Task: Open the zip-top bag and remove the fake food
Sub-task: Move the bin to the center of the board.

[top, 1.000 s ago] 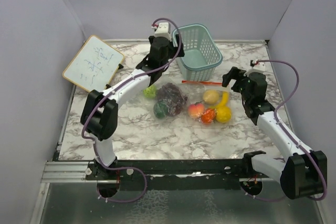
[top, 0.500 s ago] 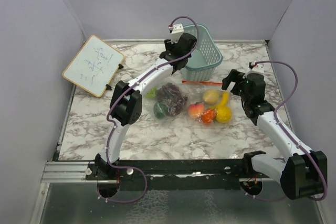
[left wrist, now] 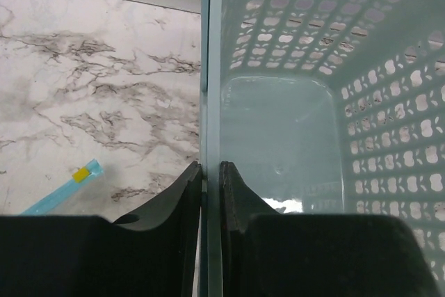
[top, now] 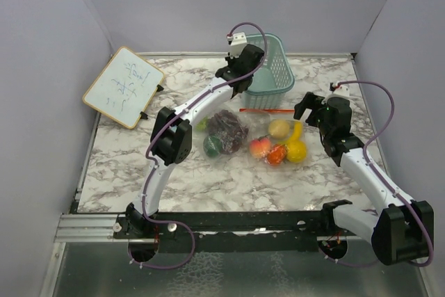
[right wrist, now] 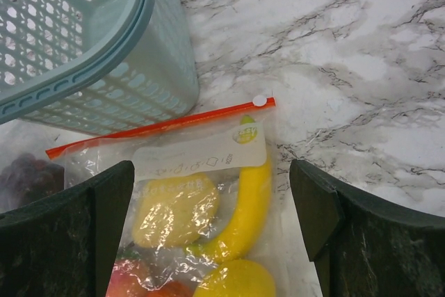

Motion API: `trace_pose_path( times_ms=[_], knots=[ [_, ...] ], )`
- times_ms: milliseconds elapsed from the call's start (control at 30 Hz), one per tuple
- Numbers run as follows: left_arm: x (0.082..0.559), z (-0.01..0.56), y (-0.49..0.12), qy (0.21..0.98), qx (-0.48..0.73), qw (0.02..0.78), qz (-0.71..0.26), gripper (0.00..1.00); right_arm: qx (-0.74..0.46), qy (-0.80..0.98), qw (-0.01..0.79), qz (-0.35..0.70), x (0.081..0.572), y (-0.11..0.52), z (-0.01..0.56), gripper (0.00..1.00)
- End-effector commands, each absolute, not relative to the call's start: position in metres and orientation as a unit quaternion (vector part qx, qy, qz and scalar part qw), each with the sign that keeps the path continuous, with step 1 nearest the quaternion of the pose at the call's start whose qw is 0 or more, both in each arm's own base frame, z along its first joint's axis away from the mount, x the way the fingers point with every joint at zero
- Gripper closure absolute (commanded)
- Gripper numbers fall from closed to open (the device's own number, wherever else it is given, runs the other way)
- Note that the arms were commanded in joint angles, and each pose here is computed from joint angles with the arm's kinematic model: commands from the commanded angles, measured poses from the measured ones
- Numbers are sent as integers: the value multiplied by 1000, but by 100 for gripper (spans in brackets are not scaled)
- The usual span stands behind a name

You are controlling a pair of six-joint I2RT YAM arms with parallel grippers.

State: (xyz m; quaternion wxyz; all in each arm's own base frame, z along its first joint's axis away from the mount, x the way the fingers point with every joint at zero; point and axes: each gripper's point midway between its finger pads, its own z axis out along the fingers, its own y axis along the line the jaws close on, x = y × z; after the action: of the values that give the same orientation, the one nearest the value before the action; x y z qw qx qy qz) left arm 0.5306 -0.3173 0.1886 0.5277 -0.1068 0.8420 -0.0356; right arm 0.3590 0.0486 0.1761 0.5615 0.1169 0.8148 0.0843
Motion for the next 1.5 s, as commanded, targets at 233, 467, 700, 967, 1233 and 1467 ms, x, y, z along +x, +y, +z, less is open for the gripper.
trace_pose_path(
  times_ms=[233, 467, 700, 967, 1233, 1467],
  knots=[
    [519, 175, -374, 850, -55, 516, -87, 95, 120, 810, 567, 85, 354, 46, 188, 6],
    [509, 175, -413, 848, -42, 510, -139, 95, 120, 797, 582, 107, 351, 51, 205, 7],
    [498, 194, -419, 841, -28, 520, -150, 64, 17, 782, 603, 160, 347, 82, 226, 17],
    [493, 265, -363, 817, -48, 553, -158, 22, -3, 777, 604, 176, 364, 94, 250, 34],
    [464, 219, -236, 826, -133, 536, -113, 20, -5, 788, 599, 138, 422, 126, 249, 30],
    [415, 166, -171, 845, -159, 507, -58, 20, -24, 804, 582, 121, 465, 175, 253, 30]
  ],
)
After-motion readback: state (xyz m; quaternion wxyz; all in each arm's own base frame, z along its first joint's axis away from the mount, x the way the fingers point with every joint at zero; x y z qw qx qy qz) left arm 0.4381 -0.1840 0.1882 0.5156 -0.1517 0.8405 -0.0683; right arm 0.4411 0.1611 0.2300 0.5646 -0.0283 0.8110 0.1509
